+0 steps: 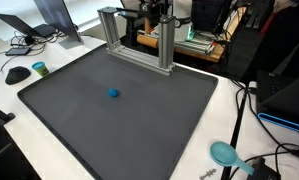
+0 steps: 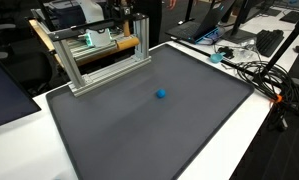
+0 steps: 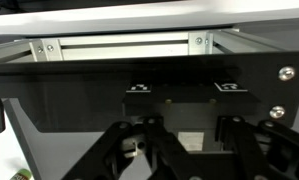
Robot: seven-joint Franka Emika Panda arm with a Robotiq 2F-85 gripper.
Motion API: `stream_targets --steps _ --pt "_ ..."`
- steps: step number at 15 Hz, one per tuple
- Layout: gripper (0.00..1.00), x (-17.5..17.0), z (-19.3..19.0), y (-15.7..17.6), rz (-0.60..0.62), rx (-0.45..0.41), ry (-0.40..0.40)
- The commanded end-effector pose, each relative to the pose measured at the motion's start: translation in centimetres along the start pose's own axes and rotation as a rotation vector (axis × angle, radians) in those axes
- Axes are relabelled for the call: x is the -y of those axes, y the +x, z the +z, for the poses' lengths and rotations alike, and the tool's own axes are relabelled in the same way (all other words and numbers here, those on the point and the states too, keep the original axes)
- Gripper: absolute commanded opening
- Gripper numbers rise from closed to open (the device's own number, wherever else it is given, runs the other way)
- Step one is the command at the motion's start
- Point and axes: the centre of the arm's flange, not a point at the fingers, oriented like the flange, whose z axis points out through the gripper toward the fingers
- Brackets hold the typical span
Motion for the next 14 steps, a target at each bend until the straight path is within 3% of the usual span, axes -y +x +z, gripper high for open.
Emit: stream_targets --steps 1,9,14 --pt "0.22 -0.3 -2.1 2.7 0.036 -0.075 0.014" --pt "0.22 0.2 -6.1 11.9 0.039 -0.211 0.0" --pt "0.22 3.2 -3.8 18.2 0.006 -0.237 -0.036"
